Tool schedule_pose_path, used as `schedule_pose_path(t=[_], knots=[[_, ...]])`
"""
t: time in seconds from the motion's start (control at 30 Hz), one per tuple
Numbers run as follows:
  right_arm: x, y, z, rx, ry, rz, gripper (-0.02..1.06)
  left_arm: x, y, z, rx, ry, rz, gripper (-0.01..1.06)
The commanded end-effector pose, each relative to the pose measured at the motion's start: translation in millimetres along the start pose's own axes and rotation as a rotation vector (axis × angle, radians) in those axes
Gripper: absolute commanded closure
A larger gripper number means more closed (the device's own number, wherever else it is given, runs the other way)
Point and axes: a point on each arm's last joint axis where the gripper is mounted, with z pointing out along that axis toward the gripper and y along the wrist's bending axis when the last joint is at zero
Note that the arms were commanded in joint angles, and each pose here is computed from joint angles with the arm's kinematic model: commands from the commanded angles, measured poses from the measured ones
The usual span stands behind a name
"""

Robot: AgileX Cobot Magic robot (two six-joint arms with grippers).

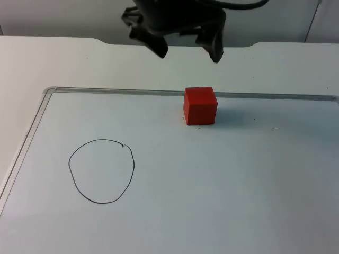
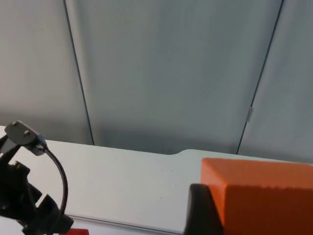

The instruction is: Pick up one cube with the left hand and another cube with the right hand. First place the cube in the right hand at the target position, then stack the cube in the left hand on top.

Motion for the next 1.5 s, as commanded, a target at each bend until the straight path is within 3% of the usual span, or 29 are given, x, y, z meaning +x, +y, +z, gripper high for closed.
schedule_pose_path(t=[0.0,0.17,0.4,0.6,0.87,1.1,1.47], knots=[[0,1,0,-0.006,-0.007,0.000,1.05,5,0,15,-0.033,0.039,-0.102,0.00],[0,0,0,-0.005,-0.006,-0.012,1.05,13,-1,37,-0.011,0.077,-0.268,0.00],[1,0,0,-0.005,-0.004,-0.026,1.05,8,-24,43,0.017,0.002,-0.342,0.01],[3,0,0,0.000,0.022,-0.035,1.05,7,-27,46,0.011,-0.019,-0.386,0.01],[3,0,0,0.003,0.021,-0.038,1.05,13,-23,54,-0.015,0.014,-0.375,0.01],[3,0,0,0.002,0.017,-0.038,1.05,22,-12,61,-0.119,0.074,-0.383,0.01],[2,0,0,0.001,0.007,-0.038,1.05,7,-13,68,-0.115,0.106,-0.377,0.01]])
